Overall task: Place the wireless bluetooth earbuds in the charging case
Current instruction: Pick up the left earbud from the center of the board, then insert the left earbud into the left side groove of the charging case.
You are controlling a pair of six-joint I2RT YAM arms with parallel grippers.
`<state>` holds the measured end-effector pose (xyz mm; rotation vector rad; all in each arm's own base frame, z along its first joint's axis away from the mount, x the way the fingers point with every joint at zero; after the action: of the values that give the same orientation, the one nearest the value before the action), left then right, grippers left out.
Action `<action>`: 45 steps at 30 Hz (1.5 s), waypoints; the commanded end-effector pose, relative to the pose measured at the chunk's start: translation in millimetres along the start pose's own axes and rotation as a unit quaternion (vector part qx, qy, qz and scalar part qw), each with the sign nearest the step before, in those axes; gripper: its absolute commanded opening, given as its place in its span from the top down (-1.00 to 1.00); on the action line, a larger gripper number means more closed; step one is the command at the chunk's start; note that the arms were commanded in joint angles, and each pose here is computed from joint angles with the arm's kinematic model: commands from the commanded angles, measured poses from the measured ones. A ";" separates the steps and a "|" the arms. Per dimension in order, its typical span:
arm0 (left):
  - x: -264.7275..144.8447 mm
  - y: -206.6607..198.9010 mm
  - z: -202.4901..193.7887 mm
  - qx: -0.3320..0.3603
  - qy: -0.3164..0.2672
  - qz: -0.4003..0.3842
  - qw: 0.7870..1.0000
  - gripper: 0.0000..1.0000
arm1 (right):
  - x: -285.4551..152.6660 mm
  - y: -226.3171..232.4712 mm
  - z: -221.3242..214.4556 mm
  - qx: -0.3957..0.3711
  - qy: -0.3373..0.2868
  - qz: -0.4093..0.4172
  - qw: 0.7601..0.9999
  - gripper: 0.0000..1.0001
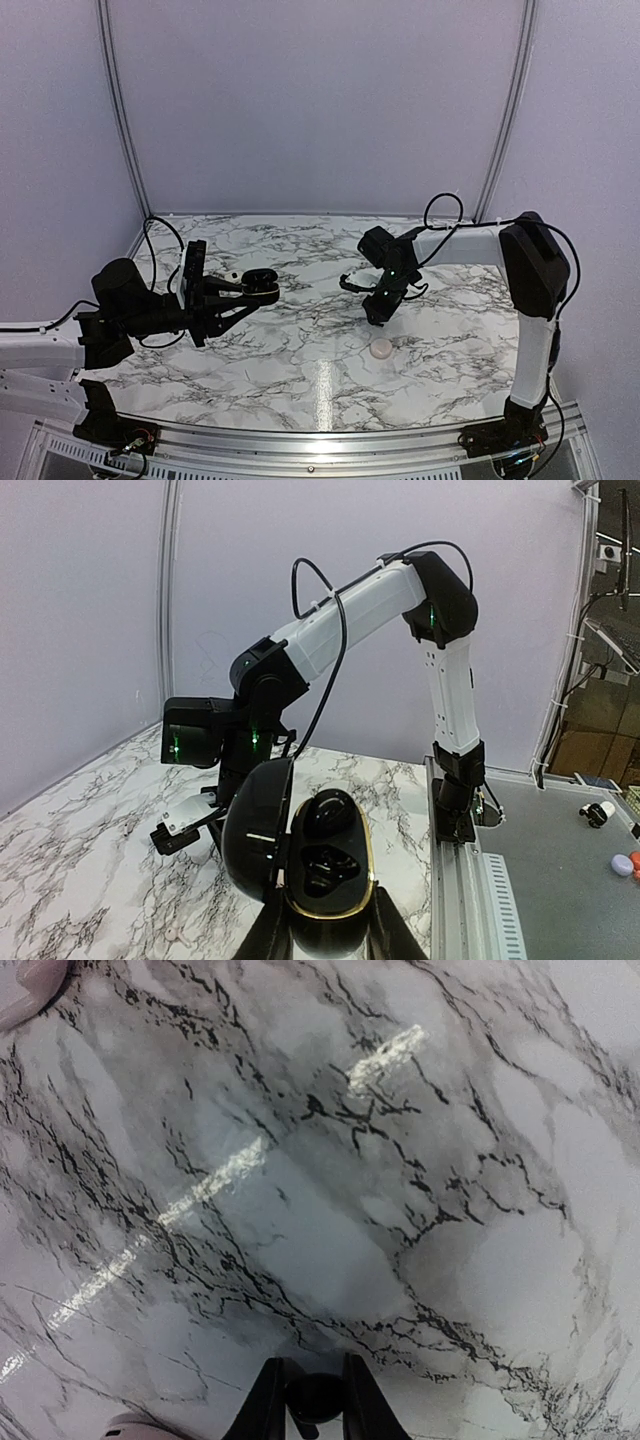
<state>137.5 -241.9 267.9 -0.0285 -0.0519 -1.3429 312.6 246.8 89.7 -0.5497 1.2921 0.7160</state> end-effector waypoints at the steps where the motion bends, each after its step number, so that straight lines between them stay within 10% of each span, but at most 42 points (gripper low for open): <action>1: -3.3 -0.5 8.2 0.014 -0.023 0.004 1.000 1.00 | -13.9 -0.6 5.9 0.008 -0.022 -0.007 1.000 0.76; 17: -3.1 1.7 6.6 0.013 -0.021 0.014 1.000 1.00 | -97.0 -0.3 45.9 0.024 -0.237 0.003 0.971 0.78; 26: -1.9 6.9 14.3 0.023 -0.033 0.036 0.999 1.00 | -228.3 43.9 66.0 -0.022 -0.489 0.078 0.868 0.78; 45: -6.3 20.3 33.3 0.062 -0.071 0.111 0.989 1.00 | -313.8 188.7 58.8 -0.123 -0.620 0.254 0.732 0.78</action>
<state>154.9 -235.3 277.2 -0.0039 -0.1335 -1.1538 197.4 355.2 394.5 0.1107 0.1017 1.3218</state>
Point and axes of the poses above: each gripper's point midway between its finger pads, its own x axis out along the fingers, its own y axis along the line the jaws close on, z = x × y, the point moved 7 cm from there along -x, back along the fingers, and after that the axes turned 6 degrees about x, right-handed, at the moved point
